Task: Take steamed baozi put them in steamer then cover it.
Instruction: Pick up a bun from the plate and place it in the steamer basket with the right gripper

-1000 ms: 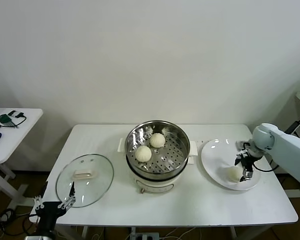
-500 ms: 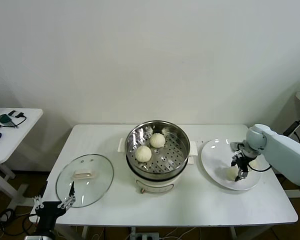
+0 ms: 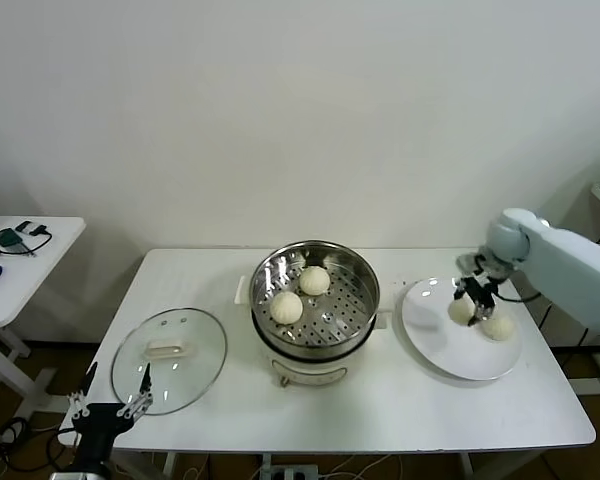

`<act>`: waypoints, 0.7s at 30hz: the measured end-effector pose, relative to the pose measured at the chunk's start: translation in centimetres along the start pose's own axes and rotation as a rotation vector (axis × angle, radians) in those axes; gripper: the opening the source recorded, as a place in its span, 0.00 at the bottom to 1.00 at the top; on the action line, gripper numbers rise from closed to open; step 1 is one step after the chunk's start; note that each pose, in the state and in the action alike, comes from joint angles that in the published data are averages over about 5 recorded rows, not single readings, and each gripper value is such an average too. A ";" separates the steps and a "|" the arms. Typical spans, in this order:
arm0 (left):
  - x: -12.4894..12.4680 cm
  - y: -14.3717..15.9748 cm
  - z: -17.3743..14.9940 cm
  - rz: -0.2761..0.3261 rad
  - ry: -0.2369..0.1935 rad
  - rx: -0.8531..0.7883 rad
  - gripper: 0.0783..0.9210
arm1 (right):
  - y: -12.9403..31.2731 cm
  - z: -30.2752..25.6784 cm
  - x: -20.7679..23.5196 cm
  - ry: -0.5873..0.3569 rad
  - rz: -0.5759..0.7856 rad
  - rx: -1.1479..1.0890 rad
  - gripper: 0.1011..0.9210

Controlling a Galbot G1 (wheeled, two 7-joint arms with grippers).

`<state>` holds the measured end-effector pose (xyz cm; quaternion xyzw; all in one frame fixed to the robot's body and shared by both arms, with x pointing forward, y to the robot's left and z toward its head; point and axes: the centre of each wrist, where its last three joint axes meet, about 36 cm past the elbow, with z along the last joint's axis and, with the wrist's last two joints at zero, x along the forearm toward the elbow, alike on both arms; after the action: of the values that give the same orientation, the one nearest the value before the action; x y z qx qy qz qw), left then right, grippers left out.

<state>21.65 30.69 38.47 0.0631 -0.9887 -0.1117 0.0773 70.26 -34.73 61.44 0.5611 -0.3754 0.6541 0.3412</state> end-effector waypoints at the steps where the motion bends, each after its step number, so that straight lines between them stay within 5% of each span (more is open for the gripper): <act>1: 0.0 0.0 0.0 0.001 0.001 0.000 0.88 | -0.9 -0.7 1.3 0.008 0.009 0.049 0.65; 10: 0.2 -0.2 0.0 0.005 0.004 0.003 0.88 | -6.4 -10.2 8.9 0.045 0.047 0.452 0.66; 21: 0.4 -0.1 0.1 0.009 0.013 0.002 0.88 | -8.4 -23.5 8.3 0.034 0.021 0.838 0.66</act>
<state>21.24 30.54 38.40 0.0594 -0.9886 -0.1098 0.0843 65.11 -9.90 68.53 0.6368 -0.0766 0.7627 0.0828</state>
